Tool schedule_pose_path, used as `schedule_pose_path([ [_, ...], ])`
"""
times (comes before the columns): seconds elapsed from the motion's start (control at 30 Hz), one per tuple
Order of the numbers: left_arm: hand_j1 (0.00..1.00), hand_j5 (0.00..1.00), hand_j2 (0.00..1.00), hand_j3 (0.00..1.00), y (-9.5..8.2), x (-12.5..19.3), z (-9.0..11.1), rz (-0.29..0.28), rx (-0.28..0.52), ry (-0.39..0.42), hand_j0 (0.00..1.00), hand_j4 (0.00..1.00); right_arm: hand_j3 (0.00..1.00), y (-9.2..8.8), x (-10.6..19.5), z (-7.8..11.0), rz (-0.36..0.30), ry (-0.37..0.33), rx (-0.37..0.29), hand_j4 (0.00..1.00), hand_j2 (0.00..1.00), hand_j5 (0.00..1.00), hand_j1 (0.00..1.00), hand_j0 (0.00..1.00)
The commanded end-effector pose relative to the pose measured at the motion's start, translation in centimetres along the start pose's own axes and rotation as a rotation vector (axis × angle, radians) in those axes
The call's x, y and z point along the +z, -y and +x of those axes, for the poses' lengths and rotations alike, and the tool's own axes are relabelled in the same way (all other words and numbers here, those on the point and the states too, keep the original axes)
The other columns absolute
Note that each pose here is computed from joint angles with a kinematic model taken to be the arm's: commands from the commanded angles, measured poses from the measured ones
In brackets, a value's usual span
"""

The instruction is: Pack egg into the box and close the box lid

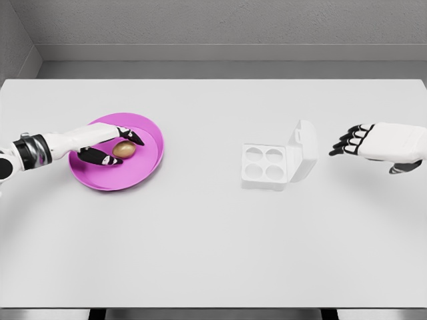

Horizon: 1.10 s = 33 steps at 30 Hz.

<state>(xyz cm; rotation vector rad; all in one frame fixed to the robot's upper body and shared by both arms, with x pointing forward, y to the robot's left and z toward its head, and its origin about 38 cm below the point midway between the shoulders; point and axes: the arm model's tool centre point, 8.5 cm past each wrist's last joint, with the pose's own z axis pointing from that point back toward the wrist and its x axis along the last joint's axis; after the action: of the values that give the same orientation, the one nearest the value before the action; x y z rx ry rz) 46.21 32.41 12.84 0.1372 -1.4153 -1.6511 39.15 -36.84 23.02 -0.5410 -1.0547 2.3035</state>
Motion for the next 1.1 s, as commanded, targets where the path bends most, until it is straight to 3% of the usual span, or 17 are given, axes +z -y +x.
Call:
schedule_pose_path([
  [0.0,0.70,0.70,0.70,0.70,-0.03,-0.05,0.04,0.004,0.006,0.002,0.70,0.70,1.00,0.05,0.04,0.00,-0.002,-0.001,-0.002,1.00,1.00,1.00,1.00,1.00],
  [0.5,0.70,0.70,0.70,0.70,0.49,-0.75,0.45,-0.010,0.007,0.016,0.70,0.70,1.00,0.06,0.08,-0.06,-0.003,-0.002,-0.004,1.00,1.00,1.00,1.00,1.00],
  [0.73,0.61,0.61,0.61,0.61,0.50,-0.75,0.45,-0.011,0.007,0.016,0.61,0.61,1.00,0.09,0.07,-0.02,-0.004,-0.001,-0.002,1.00,1.00,1.00,1.00,1.00],
  [1.03,0.60,0.60,0.60,0.60,0.56,-0.57,0.11,-0.015,0.008,0.004,0.60,0.60,1.00,0.04,0.13,-0.08,-0.002,-0.003,-0.003,1.00,1.00,1.00,1.00,1.00],
  [1.07,0.55,0.55,0.55,0.55,0.60,-0.57,0.09,-0.018,0.003,0.002,0.55,0.55,1.00,0.04,0.13,-0.08,-0.002,-0.003,-0.003,1.00,1.00,1.00,1.00,1.00],
])
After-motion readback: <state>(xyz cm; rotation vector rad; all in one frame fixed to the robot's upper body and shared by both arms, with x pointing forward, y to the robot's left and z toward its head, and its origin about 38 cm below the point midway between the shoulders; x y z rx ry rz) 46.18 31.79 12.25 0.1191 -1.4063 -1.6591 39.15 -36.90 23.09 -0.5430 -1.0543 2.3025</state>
